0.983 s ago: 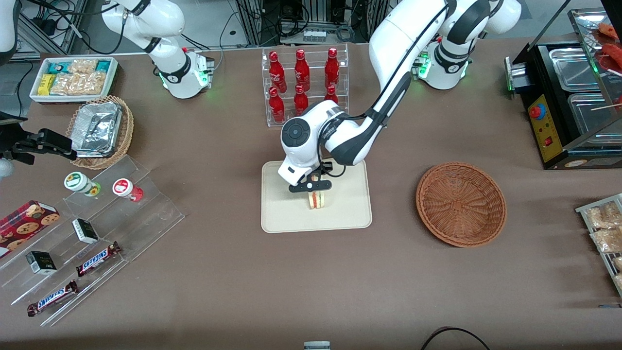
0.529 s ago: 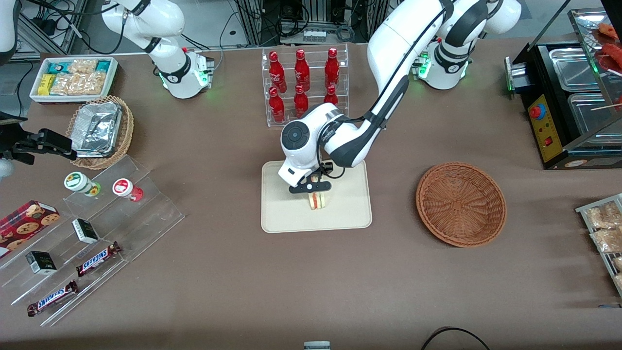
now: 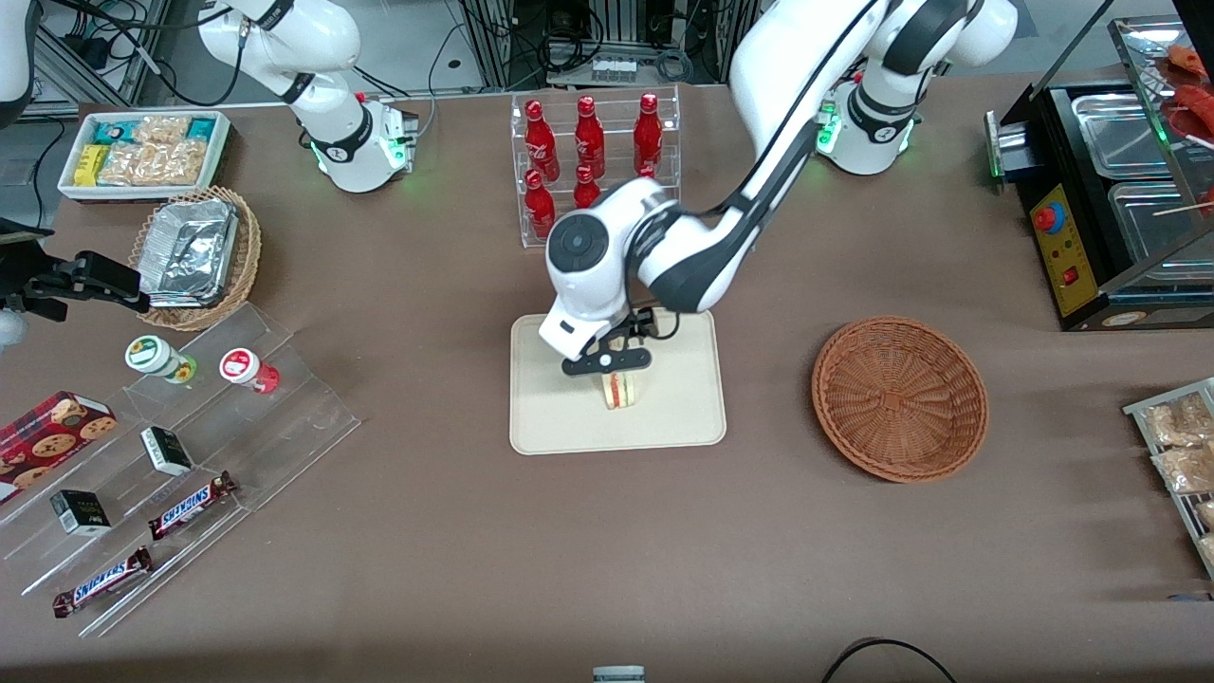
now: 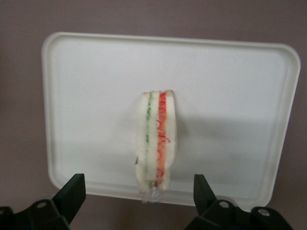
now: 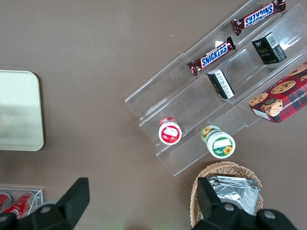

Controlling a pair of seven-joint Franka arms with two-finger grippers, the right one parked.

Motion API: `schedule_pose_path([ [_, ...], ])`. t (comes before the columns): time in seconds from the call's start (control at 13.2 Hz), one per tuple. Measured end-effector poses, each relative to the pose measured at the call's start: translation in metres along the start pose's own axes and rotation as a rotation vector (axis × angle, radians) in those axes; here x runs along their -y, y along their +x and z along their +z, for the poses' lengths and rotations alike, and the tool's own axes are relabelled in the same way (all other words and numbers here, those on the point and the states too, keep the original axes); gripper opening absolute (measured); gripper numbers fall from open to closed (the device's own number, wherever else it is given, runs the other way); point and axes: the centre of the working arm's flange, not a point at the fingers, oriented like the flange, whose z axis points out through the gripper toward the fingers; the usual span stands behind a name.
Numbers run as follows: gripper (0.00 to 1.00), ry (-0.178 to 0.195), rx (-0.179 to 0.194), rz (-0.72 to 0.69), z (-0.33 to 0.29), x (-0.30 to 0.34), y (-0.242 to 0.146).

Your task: Place sandwich from basket to tray

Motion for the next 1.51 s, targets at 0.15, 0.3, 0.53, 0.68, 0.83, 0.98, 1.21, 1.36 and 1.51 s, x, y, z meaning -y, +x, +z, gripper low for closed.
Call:
schedule_pose_path([
  [0.15,1.0,0.021,0.002,-0.062,-0.054,0.037,0.014],
  [0.3,1.0,0.045,0.012,-0.121,-0.097,0.08,0.029],
  [0.53,1.0,0.07,0.033,-0.162,-0.142,0.148,0.056],
  [0.68,1.0,0.086,0.056,-0.135,-0.166,0.194,0.069],
  [0.83,1.0,0.087,0.07,-0.097,-0.189,0.24,0.079],
  [0.98,1.0,0.076,0.074,-0.048,-0.207,0.283,0.084],
  [1.21,1.0,0.056,0.082,0.019,-0.221,0.343,0.085],
  [1.36,1.0,0.053,0.091,0.055,-0.226,0.37,0.083],
  [1.51,1.0,0.048,0.093,0.085,-0.231,0.393,0.084],
])
